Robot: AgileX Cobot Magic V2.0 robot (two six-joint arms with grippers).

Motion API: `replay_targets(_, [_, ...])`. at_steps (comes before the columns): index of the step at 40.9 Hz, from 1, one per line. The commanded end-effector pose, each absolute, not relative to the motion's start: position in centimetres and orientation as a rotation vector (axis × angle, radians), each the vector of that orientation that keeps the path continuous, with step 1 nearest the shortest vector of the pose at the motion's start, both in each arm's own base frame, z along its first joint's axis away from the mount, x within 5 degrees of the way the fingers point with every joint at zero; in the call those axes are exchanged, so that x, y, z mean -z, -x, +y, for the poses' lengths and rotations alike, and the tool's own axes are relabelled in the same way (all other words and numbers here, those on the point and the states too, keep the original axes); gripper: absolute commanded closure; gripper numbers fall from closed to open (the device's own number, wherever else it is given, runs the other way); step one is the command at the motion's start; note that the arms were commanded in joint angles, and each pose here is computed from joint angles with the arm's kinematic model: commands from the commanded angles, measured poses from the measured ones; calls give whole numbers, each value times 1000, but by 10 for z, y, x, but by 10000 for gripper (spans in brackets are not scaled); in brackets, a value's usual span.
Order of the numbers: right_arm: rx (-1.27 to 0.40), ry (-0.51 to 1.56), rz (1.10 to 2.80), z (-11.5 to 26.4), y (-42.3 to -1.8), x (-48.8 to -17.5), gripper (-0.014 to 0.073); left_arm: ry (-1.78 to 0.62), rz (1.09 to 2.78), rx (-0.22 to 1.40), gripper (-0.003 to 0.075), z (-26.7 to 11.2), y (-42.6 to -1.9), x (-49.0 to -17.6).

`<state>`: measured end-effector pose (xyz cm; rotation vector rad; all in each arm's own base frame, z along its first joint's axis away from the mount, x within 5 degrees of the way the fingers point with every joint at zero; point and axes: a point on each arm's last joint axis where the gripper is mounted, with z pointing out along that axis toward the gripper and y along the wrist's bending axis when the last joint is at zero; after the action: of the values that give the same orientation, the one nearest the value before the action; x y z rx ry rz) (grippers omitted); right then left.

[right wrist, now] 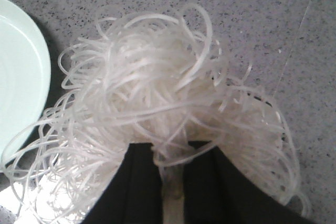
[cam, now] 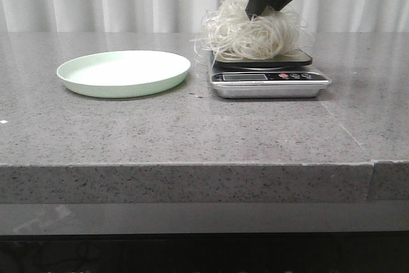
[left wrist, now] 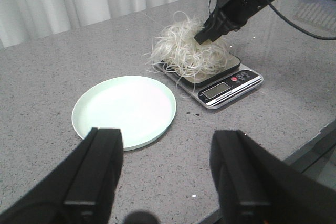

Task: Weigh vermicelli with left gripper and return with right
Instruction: 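Lower the right gripper onto the vermicelli on the scale and close it, then lift the vermicelli with the right gripper and carry it over the plate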

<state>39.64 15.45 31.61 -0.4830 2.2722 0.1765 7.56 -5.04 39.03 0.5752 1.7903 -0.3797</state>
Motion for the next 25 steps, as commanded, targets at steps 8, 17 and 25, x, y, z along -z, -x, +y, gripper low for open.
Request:
replay_targets(8, [-252, 500, 2004, 176, -378, -408, 435, -538, 1702, 408, 281, -50, -75, -404])
replay_targets(17, [-340, 545, 1814, 210, -359, -445, 435, -538, 1702, 408, 281, -50, -75, -404])
replay_targets(25, [-408, 585, 1713, 244, -351, -445, 435, -538, 1700, 409, 281, -50, -75, -405])
